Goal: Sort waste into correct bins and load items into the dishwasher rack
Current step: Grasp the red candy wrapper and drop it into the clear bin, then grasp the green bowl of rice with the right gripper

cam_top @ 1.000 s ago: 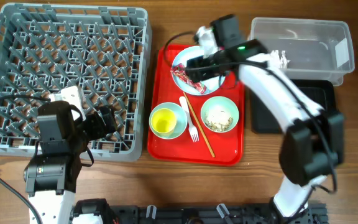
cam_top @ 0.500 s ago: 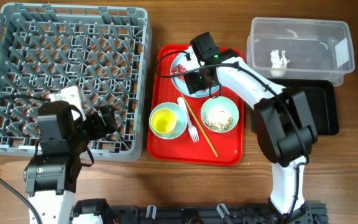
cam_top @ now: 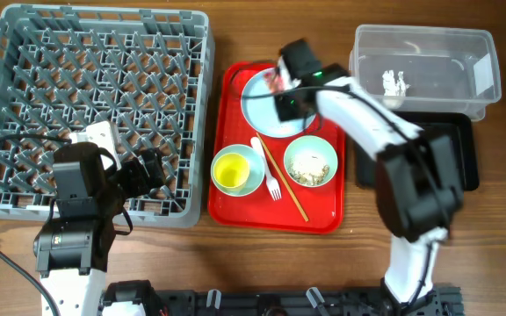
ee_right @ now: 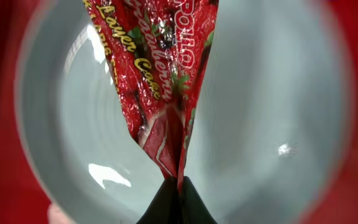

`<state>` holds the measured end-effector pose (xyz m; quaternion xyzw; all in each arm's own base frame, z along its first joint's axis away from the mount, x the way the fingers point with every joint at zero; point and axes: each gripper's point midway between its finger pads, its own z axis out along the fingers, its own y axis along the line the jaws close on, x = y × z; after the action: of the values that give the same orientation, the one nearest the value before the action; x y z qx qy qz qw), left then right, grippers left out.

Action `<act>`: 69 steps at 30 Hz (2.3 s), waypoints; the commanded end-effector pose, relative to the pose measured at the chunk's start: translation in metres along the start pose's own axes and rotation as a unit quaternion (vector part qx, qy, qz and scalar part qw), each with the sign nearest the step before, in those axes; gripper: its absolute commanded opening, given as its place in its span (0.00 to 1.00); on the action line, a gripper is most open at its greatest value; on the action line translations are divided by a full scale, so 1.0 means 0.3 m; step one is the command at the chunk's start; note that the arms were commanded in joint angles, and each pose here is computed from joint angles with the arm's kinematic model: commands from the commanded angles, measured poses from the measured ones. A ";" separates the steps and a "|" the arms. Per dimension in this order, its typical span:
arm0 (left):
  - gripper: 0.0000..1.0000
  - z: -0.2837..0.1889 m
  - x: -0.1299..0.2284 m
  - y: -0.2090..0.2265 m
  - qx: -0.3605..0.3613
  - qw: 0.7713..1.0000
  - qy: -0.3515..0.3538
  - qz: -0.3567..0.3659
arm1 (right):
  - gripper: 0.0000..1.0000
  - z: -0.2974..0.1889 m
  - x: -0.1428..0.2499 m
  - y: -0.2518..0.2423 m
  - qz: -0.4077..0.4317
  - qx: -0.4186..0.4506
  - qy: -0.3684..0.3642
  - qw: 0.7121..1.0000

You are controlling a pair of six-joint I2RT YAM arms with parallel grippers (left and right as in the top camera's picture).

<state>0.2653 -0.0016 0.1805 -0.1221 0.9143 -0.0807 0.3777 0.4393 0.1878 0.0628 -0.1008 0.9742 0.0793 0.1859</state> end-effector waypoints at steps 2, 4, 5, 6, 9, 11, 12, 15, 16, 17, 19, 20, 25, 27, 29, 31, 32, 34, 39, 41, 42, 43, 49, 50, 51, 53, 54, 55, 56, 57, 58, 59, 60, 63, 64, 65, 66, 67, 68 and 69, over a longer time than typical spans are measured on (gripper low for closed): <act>1.00 -0.015 -0.027 -0.008 0.004 1.000 -0.011 -0.005 | 0.04 -0.353 -0.197 -0.249 0.142 0.054 -0.150 0.977; 1.00 -0.015 -0.027 -0.008 0.004 1.000 -0.011 -0.005 | 0.04 -0.399 -0.202 -0.387 0.203 0.075 -0.165 0.962; 1.00 -0.015 -0.027 -0.008 0.004 1.000 -0.011 -0.005 | 0.05 -0.400 -0.189 -0.446 0.230 0.084 -0.163 0.956; 1.00 -0.015 -0.027 -0.008 0.004 1.000 -0.011 -0.005 | 0.04 -0.398 -0.174 -0.500 0.258 0.093 -0.159 0.949; 1.00 -0.015 -0.027 -0.008 0.004 1.000 -0.011 -0.005 | 0.21 -0.371 -0.141 -0.623 0.321 0.108 -0.150 0.929; 1.00 -0.015 -0.027 -0.008 0.004 1.000 -0.011 -0.005 | 0.42 -0.342 -0.142 -0.647 0.330 0.096 -0.146 0.928; 1.00 -0.015 -0.027 -0.008 0.004 1.000 -0.011 -0.005 | 0.56 -0.335 -0.150 -0.642 0.325 0.087 -0.148 0.930; 1.00 -0.015 -0.027 -0.008 0.004 1.000 -0.011 -0.005 | 0.85 -0.362 -0.187 -0.593 0.261 0.050 -0.158 0.951; 1.00 -0.015 -0.027 -0.008 0.004 1.000 -0.011 -0.005 | 0.87 -0.382 -0.189 -0.575 0.249 0.039 -0.160 0.954; 1.00 -0.015 -0.027 -0.008 0.004 1.000 -0.011 -0.005 | 0.87 -0.417 -0.187 -0.534 0.227 0.014 -0.159 0.961; 1.00 -0.015 -0.027 -0.008 0.004 1.000 -0.011 -0.005 | 0.86 -0.485 -0.151 -0.441 0.184 -0.034 -0.143 0.972; 1.00 -0.015 -0.027 -0.008 0.004 1.000 -0.011 -0.005 | 0.86 -0.506 -0.128 -0.406 0.170 -0.046 -0.132 0.975; 1.00 -0.015 -0.027 -0.008 0.004 1.000 -0.011 -0.005 | 0.84 -0.530 0.063 -0.203 0.127 -0.070 -0.019 0.989; 1.00 -0.015 -0.027 -0.008 0.004 1.000 -0.011 -0.005 | 0.82 -0.494 0.134 -0.112 0.100 -0.076 0.024 0.992; 1.00 -0.015 -0.027 -0.008 0.004 1.000 -0.011 -0.005 | 0.81 -0.443 0.201 -0.037 0.066 -0.064 0.054 0.994; 1.00 -0.015 -0.027 -0.008 0.004 1.000 -0.011 -0.005 | 0.80 -0.384 0.259 0.011 0.045 -0.039 0.075 0.995; 1.00 -0.015 -0.027 -0.008 0.004 1.000 -0.011 -0.005 | 0.79 -0.352 0.288 0.041 0.032 -0.033 0.083 0.995; 1.00 -0.015 -0.027 -0.008 0.004 1.000 -0.011 -0.005 | 0.75 -0.291 0.339 0.101 0.001 -0.028 0.095 0.995; 1.00 -0.015 -0.027 -0.008 0.004 1.000 -0.011 -0.005 | 0.64 -0.142 0.441 0.158 -0.013 0.003 0.123 0.992; 1.00 -0.015 -0.027 -0.008 0.004 1.000 -0.011 -0.005 | 0.44 -0.100 0.463 0.167 -0.018 0.006 0.135 0.991; 1.00 -0.015 -0.027 -0.008 0.004 1.000 -0.011 -0.005 | 0.40 -0.069 0.472 0.167 -0.019 0.010 0.141 0.990; 1.00 -0.015 -0.027 -0.008 0.004 1.000 -0.011 -0.005 | 0.39 -0.056 0.476 0.165 -0.016 0.011 0.144 0.989; 1.00 -0.015 -0.027 -0.008 0.004 1.000 -0.011 -0.005 | 0.27 -0.014 0.491 0.160 -0.004 0.018 0.155 0.988; 1.00 -0.015 -0.027 -0.008 0.004 1.000 -0.011 -0.005 | 0.24 -0.014 0.492 0.157 0.000 0.021 0.155 0.988; 1.00 -0.015 -0.027 -0.008 0.004 1.000 -0.011 -0.005 | 0.17 -0.014 0.493 0.157 0.003 0.021 0.155 0.988; 1.00 -0.015 -0.027 -0.008 0.004 1.000 -0.011 -0.005 | 0.10 -0.012 0.497 0.153 0.007 0.024 0.157 0.987; 1.00 -0.015 -0.027 -0.008 0.004 1.000 -0.011 -0.005 | 0.09 -0.010 0.504 0.151 0.011 0.025 0.159 0.987; 1.00 -0.015 -0.027 -0.008 0.004 1.000 -0.011 -0.005 | 0.08 -0.008 0.513 0.141 0.019 0.033 0.160 0.986; 1.00 -0.015 -0.027 -0.008 0.004 1.000 -0.011 -0.005 | 0.06 -0.005 0.521 0.132 0.022 0.039 0.162 0.986; 1.00 -0.015 -0.027 -0.008 0.004 1.000 -0.011 -0.005 | 0.04 -0.003 0.527 0.130 0.023 0.040 0.164 0.985; 1.00 -0.015 -0.027 -0.008 0.004 1.000 -0.011 -0.005 | 0.04 -0.003 0.527 0.130 0.024 0.040 0.164 0.985; 1.00 -0.015 -0.027 -0.008 0.004 1.000 -0.011 -0.005 | 0.04 -0.003 0.526 0.131 0.024 0.040 0.163 0.986; 1.00 -0.015 -0.027 -0.008 0.004 1.000 -0.011 -0.005 | 0.04 -0.004 0.522 0.132 0.024 0.039 0.162 0.986; 1.00 -0.015 -0.027 -0.008 0.004 1.000 -0.011 -0.005 | 0.04 -0.024 0.510 0.136 0.030 0.037 0.153 0.987; 1.00 -0.015 -0.027 -0.008 0.004 1.000 -0.011 -0.005 | 0.04 -0.039 0.498 0.140 0.030 0.034 0.146 0.988; 1.00 -0.015 -0.027 -0.008 0.004 1.000 -0.011 -0.005 | 0.04 -0.052 0.487 0.144 0.030 0.030 0.138 0.990; 1.00 -0.015 -0.027 -0.008 0.004 1.000 -0.011 -0.005 | 0.04 -0.077 0.468 0.150 0.030 0.026 0.125 0.991; 1.00 -0.015 -0.027 -0.008 0.004 1.000 -0.011 -0.005 | 0.04 -0.104 0.449 0.154 0.029 0.021 0.112 0.993; 1.00 -0.015 -0.027 -0.008 0.004 1.000 -0.011 -0.005 | 0.04 -0.139 0.425 0.159 0.030 0.015 0.095 0.995; 1.00 -0.015 -0.027 -0.008 0.004 1.000 -0.011 -0.005 | 0.04 -0.164 0.409 0.163 0.031 0.010 0.082 0.996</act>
<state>0.2653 -0.0016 0.1805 -0.1221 0.9143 -0.0807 0.3777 0.2948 0.2040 0.0374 -0.0860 0.9932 0.0449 0.0649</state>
